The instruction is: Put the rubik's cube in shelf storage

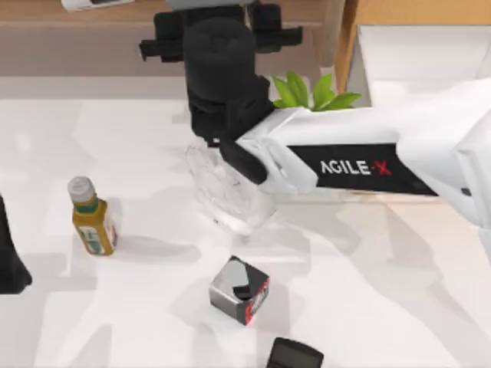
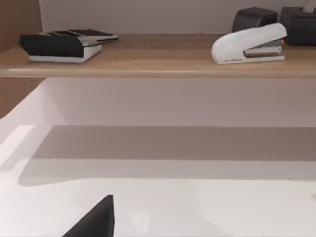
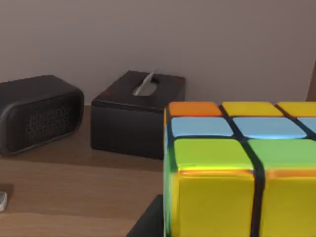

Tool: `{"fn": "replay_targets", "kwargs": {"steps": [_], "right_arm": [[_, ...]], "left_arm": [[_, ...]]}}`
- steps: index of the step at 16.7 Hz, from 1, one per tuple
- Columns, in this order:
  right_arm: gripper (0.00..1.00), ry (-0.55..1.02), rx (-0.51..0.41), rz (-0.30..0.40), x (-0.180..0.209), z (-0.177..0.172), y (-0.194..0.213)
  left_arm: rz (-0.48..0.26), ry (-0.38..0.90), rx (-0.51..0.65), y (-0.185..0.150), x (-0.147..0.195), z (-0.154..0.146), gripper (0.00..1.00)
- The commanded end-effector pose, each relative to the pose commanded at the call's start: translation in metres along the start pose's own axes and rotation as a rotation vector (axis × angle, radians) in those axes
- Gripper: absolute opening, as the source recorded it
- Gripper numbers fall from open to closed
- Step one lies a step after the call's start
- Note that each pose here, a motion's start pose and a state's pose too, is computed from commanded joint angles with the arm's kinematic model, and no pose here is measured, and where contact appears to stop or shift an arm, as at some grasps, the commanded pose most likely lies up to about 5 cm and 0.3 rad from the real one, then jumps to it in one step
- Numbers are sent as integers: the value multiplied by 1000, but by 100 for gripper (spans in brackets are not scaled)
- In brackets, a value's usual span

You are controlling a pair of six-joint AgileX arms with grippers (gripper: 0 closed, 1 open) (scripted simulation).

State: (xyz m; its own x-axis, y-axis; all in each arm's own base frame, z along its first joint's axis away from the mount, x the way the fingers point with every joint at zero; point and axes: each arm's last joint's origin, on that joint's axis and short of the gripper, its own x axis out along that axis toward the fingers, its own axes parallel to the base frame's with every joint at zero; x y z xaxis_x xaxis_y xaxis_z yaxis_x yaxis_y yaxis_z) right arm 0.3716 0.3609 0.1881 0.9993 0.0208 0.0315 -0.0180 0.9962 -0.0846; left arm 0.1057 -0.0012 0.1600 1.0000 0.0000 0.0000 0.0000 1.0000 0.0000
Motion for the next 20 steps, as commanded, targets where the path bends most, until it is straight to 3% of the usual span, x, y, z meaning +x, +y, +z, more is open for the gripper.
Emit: {"fn": "replay_targets", "kwargs": {"steps": [5, 13, 20], "right_arm": [[0, -64, 76, -32, -10, -24, 6], [0, -73, 87, -37, -6, -23, 5], [0, -88, 98, -37, 41, -13, 8]], "left_arm": [[0, 0, 0, 0, 0, 0, 100], [0, 0, 0, 0, 0, 0, 100], [0, 0, 0, 0, 0, 0, 100]]}}
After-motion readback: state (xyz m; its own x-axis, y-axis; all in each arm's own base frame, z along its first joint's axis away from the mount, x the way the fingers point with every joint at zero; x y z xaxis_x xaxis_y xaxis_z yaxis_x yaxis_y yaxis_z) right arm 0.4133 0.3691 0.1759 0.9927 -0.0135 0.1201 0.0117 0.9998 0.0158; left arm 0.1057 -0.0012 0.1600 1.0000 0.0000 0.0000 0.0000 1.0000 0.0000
